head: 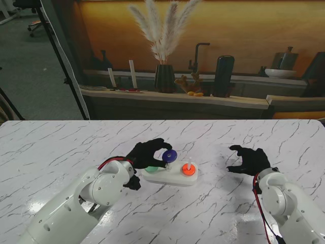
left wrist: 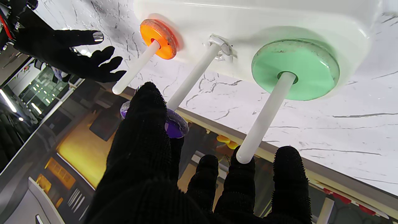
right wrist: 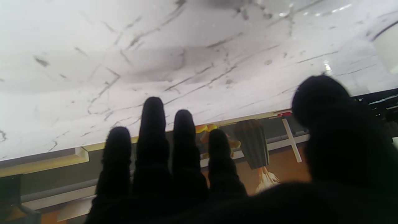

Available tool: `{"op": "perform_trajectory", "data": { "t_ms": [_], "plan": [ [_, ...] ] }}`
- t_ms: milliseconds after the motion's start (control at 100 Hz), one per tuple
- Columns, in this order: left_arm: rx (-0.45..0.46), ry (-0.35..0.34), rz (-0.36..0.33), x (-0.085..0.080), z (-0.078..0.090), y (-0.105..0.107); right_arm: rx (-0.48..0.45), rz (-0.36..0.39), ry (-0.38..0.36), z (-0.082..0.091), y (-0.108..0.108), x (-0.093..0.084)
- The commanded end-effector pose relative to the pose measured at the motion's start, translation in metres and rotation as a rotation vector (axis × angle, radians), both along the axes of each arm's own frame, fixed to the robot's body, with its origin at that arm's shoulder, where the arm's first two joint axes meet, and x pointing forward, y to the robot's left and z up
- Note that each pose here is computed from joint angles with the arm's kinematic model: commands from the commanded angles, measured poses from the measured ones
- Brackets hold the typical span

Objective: Move the three rings of the Hanoi Tower from the left rod to the right rod

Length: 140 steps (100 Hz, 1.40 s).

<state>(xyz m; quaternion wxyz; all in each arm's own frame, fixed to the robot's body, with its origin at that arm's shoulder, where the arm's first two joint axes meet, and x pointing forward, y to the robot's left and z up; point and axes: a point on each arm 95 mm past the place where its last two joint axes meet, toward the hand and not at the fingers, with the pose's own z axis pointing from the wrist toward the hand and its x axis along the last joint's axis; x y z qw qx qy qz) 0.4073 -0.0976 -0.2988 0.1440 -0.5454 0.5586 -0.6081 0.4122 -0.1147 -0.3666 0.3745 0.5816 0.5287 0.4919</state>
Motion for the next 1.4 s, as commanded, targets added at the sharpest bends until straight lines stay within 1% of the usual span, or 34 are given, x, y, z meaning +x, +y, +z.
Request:
{"op": "perform_trajectory", "data": {
  "t_ms": [0,580,890,1390],
  "plan": [
    [-0.001,0.017,-0.020,-0.002,-0.004,-0.004,0.007,0.005,0.006,-0.004,0.003,-0.002],
    [0.001,0.013,-0.021,0.001,-0.003,-0.005,0.009,0.008,0.012,-0.005,0.004,-0.003],
    [0.016,0.008,-0.036,0.004,-0.002,-0.008,0.010,0.004,0.015,-0.006,0.003,-0.004],
    [0.045,0.037,-0.037,0.004,-0.015,-0.008,0.015,0.007,-0.007,-0.003,0.003,-0.002]
  ]
}}
